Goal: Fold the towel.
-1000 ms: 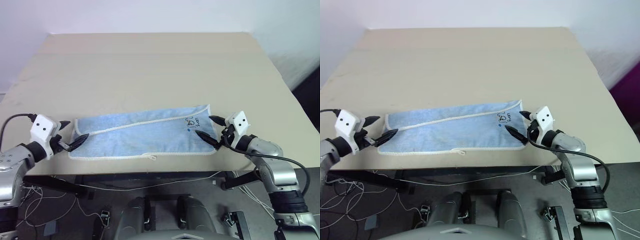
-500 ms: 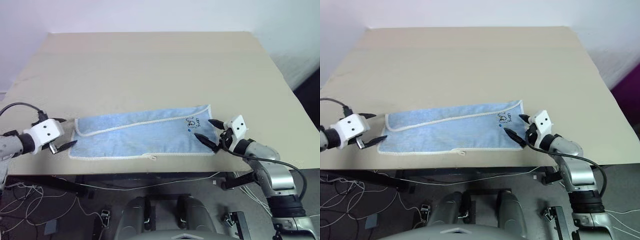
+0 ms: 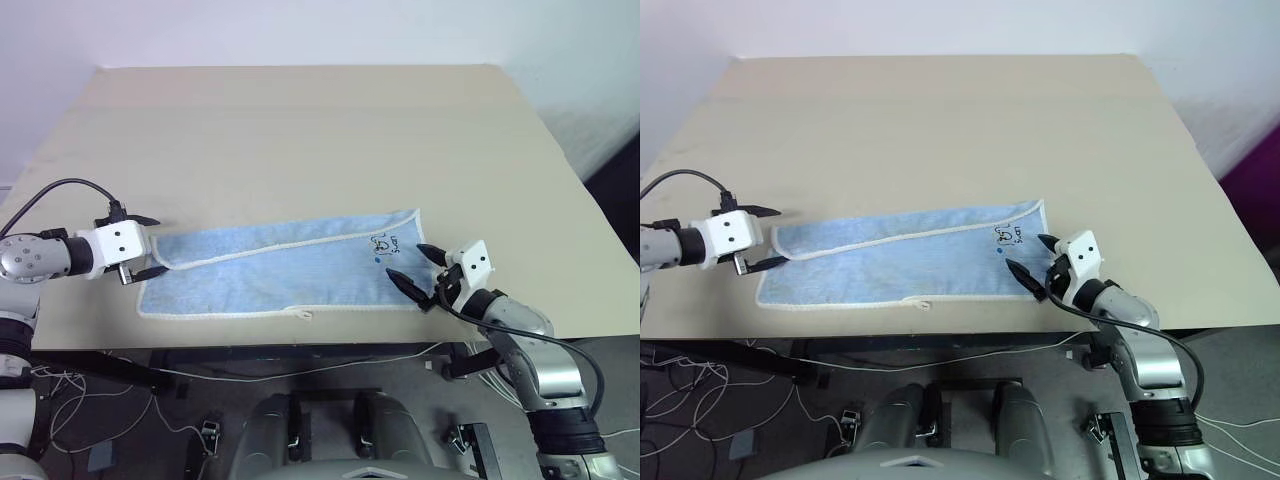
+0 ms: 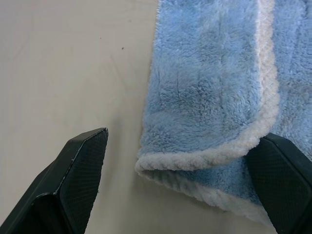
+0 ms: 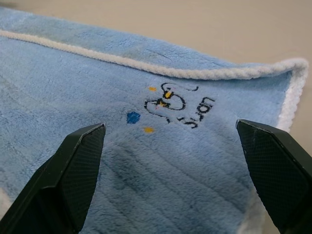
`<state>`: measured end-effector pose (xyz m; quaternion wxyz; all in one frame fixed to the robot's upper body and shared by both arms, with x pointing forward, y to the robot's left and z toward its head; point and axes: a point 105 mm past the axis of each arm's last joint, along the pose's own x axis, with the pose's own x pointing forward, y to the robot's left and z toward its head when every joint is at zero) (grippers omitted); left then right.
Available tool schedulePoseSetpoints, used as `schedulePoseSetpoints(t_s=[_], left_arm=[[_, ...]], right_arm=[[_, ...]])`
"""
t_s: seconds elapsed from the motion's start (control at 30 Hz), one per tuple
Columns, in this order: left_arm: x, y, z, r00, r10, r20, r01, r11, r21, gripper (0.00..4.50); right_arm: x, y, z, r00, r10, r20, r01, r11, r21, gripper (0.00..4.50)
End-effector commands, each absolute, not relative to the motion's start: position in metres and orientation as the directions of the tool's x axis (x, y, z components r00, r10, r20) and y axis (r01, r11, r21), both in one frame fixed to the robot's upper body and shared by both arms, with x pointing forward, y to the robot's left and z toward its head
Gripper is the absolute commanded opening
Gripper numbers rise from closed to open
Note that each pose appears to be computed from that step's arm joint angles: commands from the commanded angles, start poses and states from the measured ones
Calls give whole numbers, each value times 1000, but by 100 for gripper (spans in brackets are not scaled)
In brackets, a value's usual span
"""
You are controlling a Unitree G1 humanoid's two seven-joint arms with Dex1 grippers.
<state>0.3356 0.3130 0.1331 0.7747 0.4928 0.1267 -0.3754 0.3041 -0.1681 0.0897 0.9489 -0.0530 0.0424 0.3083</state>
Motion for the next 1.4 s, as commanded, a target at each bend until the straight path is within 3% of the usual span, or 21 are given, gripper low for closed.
schedulePoseSetpoints(t_s=[0.03, 0.1, 0.2, 0.43, 0.6, 0.73, 0.8, 1.07, 1.33, 1.4], left_arm=[[330, 319, 128, 641, -437, -631, 748, 173, 641, 448], [330, 316, 128, 630, -451, -632, 754, 160, 637, 448], [329, 309, 127, 609, -489, -625, 765, 154, 625, 394], [322, 310, 125, 598, -516, -613, 776, 182, 603, 159], [322, 314, 131, 641, -535, -550, 752, 291, 592, 1], [324, 317, 136, 689, -545, -478, 716, 405, 569, 1], [326, 318, 139, 721, -544, -429, 686, 477, 549, 1], [323, 307, 140, 777, -556, -295, 626, 631, 458, 1], [317, 298, 128, 789, -546, -280, 612, 665, 428, 1], [316, 297, 128, 795, -542, -272, 605, 673, 426, 0]], right_arm=[[303, -167, 103, 817, 574, -57, -577, 810, -110, 449], [303, -166, 103, 817, 573, -55, -576, 811, -108, 449], [305, -165, 103, 818, 573, -51, -575, 811, -108, 450], [308, -168, 107, 815, 577, -54, -579, 805, -127, 450], [313, -166, 113, 801, 597, -56, -597, 786, -164, 450], [319, -162, 127, 782, 621, -50, -612, 750, -250, 450], [328, -165, 132, 795, 601, -80, -583, 721, -374, 450], [371, -176, 141, 839, 521, -157, -409, 413, -814, 450], [403, -176, 136, 837, 513, -193, -293, 122, -948, 450], [404, -174, 136, 824, 529, -202, -287, 82, -954, 411]])
